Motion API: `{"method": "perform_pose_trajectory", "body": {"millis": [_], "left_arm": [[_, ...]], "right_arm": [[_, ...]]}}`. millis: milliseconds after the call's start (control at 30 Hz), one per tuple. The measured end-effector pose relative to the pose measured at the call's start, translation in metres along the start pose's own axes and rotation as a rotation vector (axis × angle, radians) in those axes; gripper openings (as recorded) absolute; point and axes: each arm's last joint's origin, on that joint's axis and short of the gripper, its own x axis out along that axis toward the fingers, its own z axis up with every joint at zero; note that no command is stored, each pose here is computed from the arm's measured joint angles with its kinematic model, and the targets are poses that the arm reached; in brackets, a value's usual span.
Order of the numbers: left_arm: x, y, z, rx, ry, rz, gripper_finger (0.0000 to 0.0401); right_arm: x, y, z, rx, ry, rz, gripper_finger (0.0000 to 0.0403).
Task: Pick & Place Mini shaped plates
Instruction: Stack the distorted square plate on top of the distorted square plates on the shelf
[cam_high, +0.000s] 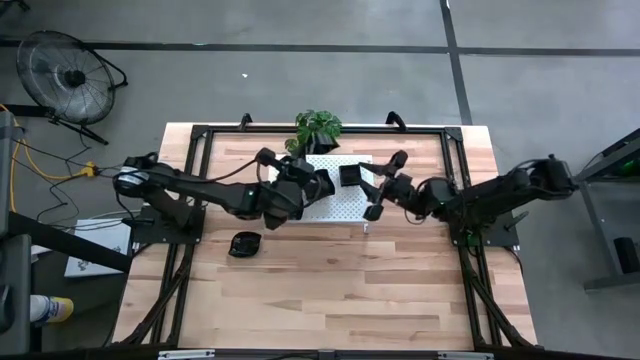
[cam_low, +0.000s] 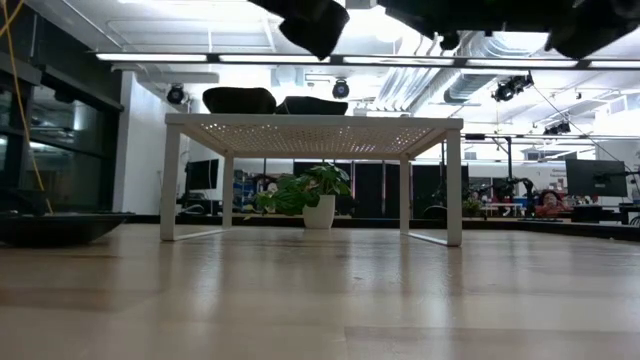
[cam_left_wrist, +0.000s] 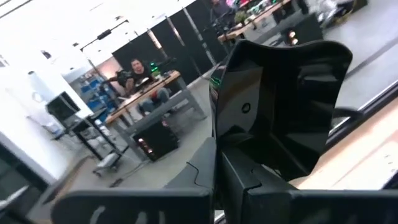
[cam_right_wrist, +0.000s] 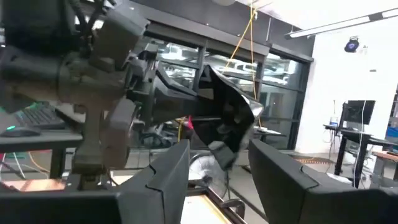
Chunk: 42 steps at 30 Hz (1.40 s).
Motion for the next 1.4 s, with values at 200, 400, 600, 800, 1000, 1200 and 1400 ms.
{"method": "perform_pose_trajectory", "body": {"millis": [200, 400, 600, 800, 1000, 1200, 1400], "left_arm": [[0.003, -0.008, 0.002, -0.024, -0.027, -0.052, 0.0000], [0.002, -0.010, 0.005, 0.002, -0.044, -0.062, 0.0000], [0.002, -0.011, 0.006, 0.021, -0.058, -0.091, 0.0000], [0.002, -0.012, 0.006, 0.025, -0.073, -0.121, 0.0000], [0.002, -0.012, 0.006, 0.027, -0.082, -0.140, 0.0000], [0.002, -0.012, 0.007, 0.025, -0.084, -0.144, 0.0000], [0.002, -0.012, 0.007, 0.024, -0.084, -0.144, 0.0000]], "right_arm": [[0.023, 0.001, -0.004, 0.106, 0.009, -0.080, 0.0161], [0.036, -0.003, -0.016, 0.186, 0.025, -0.093, 0.0161], [0.038, -0.005, -0.012, 0.226, -0.031, -0.083, 0.0161], [0.039, -0.008, -0.013, 0.223, -0.030, -0.081, 0.0161], [0.040, -0.011, -0.013, 0.246, -0.040, -0.079, 0.0161], [0.040, -0.011, -0.013, 0.246, -0.039, -0.079, 0.0161], [0.040, -0.011, -0.014, 0.243, -0.032, -0.079, 0.0161]]}}
